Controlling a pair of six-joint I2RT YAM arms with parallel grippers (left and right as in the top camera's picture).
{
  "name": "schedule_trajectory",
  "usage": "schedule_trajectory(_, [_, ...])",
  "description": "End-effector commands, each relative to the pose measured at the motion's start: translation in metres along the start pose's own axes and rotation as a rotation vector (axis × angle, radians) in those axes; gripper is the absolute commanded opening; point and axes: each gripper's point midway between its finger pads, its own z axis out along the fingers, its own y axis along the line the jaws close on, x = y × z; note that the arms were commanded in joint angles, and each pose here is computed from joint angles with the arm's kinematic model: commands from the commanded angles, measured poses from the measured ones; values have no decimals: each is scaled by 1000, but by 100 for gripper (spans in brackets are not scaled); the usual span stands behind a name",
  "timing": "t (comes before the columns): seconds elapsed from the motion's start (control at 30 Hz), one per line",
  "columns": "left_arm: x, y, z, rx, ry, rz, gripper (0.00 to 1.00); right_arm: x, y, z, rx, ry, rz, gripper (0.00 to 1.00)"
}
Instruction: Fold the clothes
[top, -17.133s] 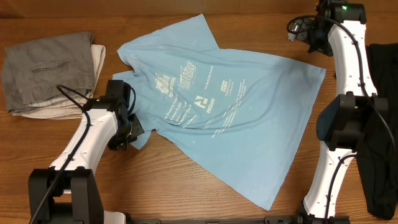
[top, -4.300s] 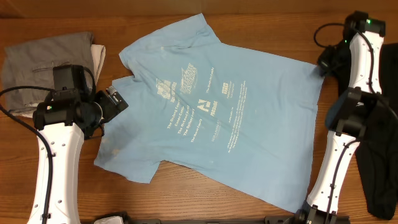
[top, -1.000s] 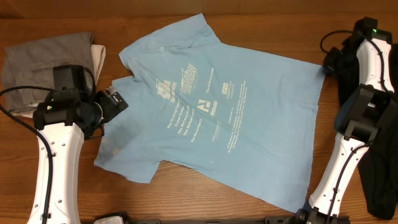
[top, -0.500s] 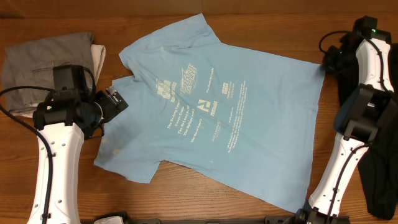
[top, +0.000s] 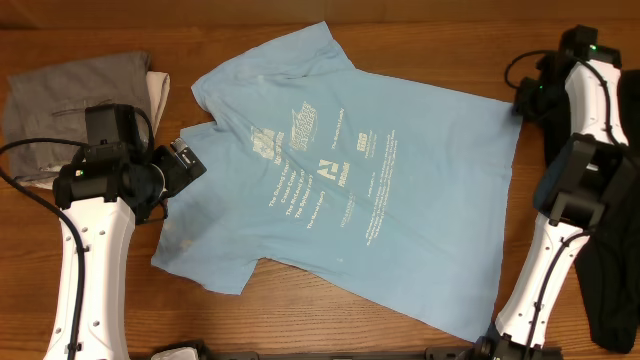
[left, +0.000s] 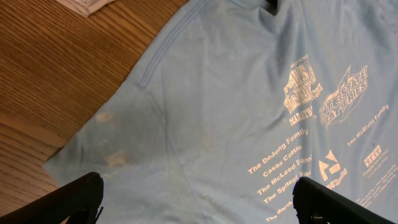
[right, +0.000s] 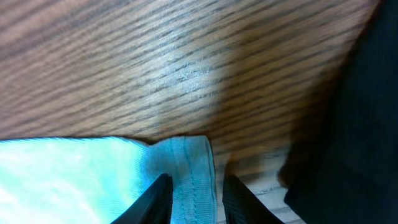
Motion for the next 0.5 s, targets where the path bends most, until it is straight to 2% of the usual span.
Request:
schedule_trajectory(0.0, [2,-2,2,5,11,14,100,35,-10,41,114,132,-51,26])
schedule_trajectory(0.17, [2,-2,2,5,11,15,100,41,-11,49,142,148,-58,22])
schedule_trajectory(0.33, [2,-2,2,5,11,15,100,49,-13,62,143,160,-57,4])
schedule_trajectory(0.47, [2,-2,2,5,11,15,100,40,-13,64,146,121,-51,4])
